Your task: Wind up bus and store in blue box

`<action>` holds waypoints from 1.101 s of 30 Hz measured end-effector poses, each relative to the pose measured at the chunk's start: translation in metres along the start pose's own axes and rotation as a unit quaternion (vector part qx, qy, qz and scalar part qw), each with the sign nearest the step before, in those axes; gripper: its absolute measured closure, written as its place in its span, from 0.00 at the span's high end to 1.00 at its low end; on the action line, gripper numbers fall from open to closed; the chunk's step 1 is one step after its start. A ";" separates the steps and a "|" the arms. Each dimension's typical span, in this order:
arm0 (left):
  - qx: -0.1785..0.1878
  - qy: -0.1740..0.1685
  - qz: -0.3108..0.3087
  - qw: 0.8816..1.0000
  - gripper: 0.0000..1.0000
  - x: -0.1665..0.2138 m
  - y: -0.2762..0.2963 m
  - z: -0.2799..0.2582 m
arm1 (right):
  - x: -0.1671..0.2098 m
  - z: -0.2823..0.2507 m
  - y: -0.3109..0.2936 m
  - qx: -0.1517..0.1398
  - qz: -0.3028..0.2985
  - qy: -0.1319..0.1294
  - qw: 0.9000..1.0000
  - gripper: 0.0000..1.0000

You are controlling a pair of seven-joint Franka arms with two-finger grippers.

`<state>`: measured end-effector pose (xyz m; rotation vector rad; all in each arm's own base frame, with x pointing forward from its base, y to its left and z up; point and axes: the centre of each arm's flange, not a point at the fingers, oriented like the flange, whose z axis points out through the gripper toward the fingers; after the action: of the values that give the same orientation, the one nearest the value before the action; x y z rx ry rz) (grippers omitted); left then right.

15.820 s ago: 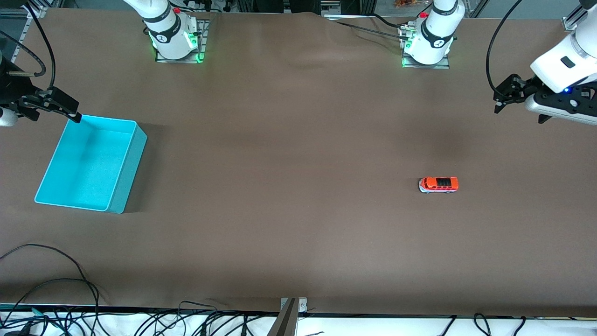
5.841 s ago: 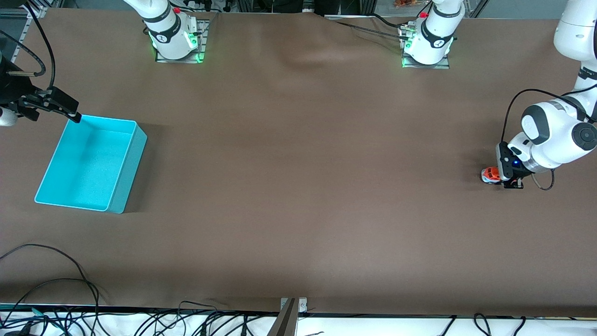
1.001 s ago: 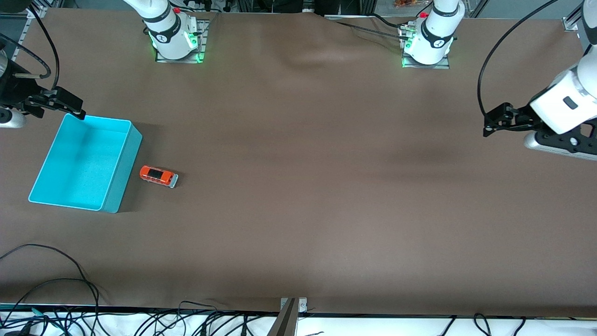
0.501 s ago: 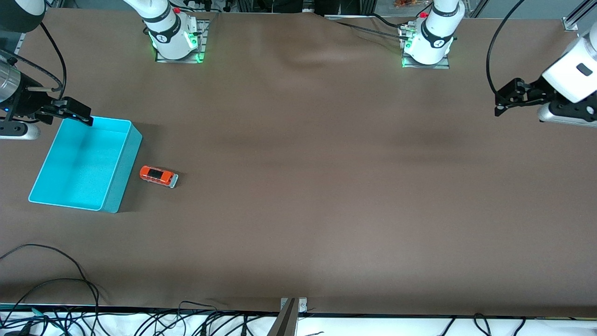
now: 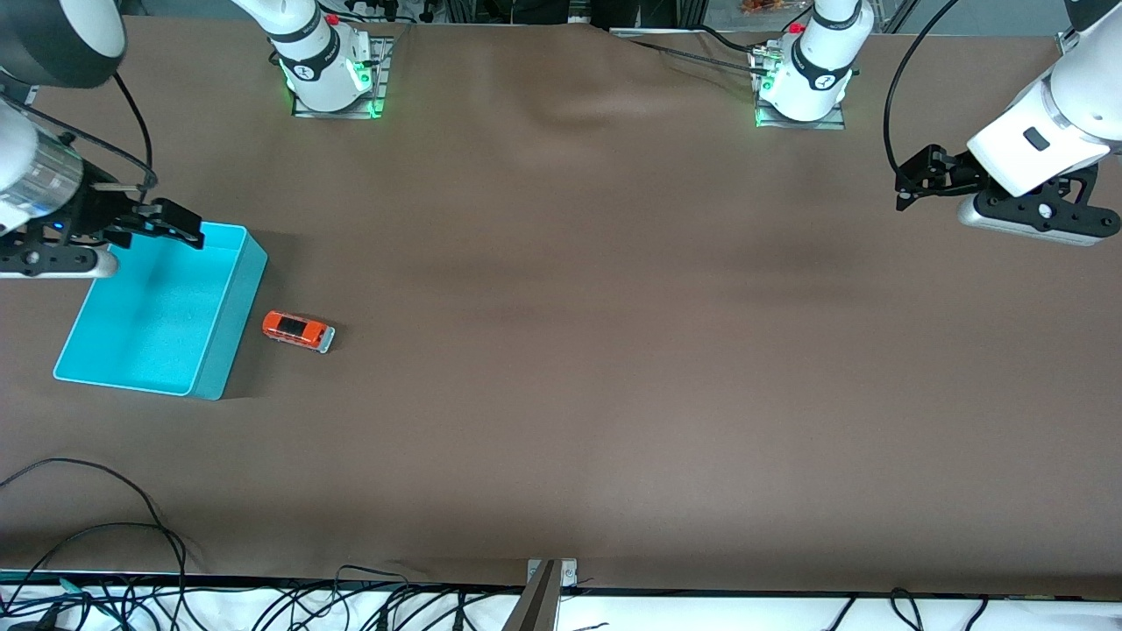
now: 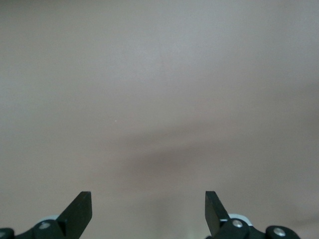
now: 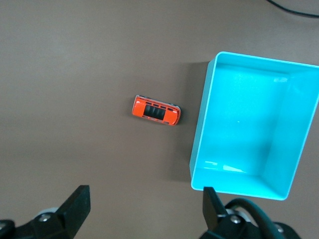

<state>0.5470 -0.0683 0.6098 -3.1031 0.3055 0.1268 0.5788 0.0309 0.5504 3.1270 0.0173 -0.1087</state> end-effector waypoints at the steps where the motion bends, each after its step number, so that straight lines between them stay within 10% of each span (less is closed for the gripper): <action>1: 0.000 0.001 0.000 1.000 1.00 -0.001 0.000 -0.001 | 0.000 0.004 -0.003 0.000 -0.002 0.000 1.000 1.00; 33: 0.002 0.002 0.000 1.000 1.00 -0.011 -0.001 -0.004 | -0.013 0.171 -0.025 0.006 -0.019 0.037 0.999 1.00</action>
<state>0.5370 -0.0658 0.6143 -3.1008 0.3040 0.1191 0.5542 0.0530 0.3802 3.1413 0.0778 0.0080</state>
